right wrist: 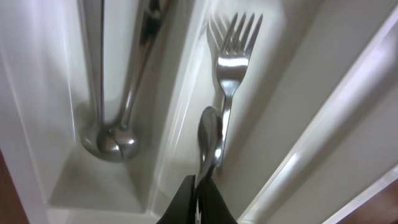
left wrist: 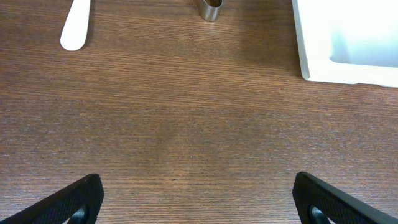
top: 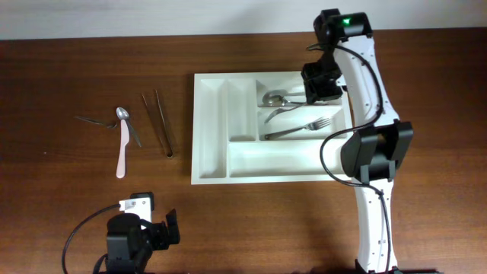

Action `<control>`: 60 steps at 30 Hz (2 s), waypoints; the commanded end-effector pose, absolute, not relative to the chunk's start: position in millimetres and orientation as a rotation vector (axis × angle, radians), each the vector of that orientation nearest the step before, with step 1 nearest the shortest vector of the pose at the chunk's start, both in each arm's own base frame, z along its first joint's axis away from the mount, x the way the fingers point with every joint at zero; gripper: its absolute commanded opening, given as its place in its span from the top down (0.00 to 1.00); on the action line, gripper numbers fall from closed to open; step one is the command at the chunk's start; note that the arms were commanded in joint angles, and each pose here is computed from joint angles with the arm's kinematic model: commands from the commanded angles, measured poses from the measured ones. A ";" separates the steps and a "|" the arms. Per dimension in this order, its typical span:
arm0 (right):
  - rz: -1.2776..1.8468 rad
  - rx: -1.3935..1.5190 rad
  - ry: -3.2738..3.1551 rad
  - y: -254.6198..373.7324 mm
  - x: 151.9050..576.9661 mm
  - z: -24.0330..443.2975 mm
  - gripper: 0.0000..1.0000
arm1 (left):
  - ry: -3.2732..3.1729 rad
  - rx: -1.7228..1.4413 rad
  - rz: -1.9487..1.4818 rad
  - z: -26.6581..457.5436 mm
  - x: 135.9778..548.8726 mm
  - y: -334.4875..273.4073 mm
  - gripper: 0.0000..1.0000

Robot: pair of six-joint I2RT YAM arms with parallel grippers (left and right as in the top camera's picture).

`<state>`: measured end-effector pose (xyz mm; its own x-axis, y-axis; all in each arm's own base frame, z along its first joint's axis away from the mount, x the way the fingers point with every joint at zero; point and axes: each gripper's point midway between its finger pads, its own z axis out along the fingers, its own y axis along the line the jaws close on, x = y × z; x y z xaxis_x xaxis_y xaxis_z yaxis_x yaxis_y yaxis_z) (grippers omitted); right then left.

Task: Pack container
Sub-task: 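Lower the fork into the tray's middle compartment and open the gripper, then raise the right gripper and withdraw it to the upper right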

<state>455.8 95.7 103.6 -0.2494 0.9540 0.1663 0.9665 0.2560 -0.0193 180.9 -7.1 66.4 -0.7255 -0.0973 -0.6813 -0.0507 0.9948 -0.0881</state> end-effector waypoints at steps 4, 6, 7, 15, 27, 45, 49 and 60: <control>-0.019 -1.900 -2.400 99.6 450.9 104.7 0.96 | 2.365 -0.118 -0.081 72.7 182.9 -6.0 0.01; 0.014 -1.918 -2.380 97.6 448.1 100.4 0.96 | 2.365 -0.118 -0.081 72.7 182.9 -6.0 0.01; 0.026 -1.922 -2.371 97.1 446.7 98.5 0.96 | 2.365 -0.118 -0.081 72.7 182.9 -6.0 0.01; 0.141 -1.924 -2.302 92.4 431.0 78.9 0.96 | 2.365 -0.118 -0.081 72.7 182.9 -6.0 0.01; 0.072 -1.858 -2.399 90.5 445.1 75.7 0.69 | 2.365 -0.118 -0.081 72.7 182.9 -6.0 0.01; 0.242 -0.503 -3.345 -130.6 500.8 153.4 0.40 | 2.365 -0.118 -0.081 72.7 182.9 -6.0 0.01; 0.140 -0.600 -3.338 -158.2 494.6 150.2 0.01 | 2.365 -0.118 -0.081 72.7 182.9 -6.0 0.01; 0.031 -0.631 -3.343 -158.5 494.4 149.9 0.01 | 2.365 -0.118 -0.081 72.7 182.9 -6.0 0.01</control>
<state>491.4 -162.1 136.2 -0.9011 0.3718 -0.2231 0.3782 0.9256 0.0150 180.8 -7.1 66.3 -0.7258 -0.0973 -0.6810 -0.0508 0.9948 -0.0880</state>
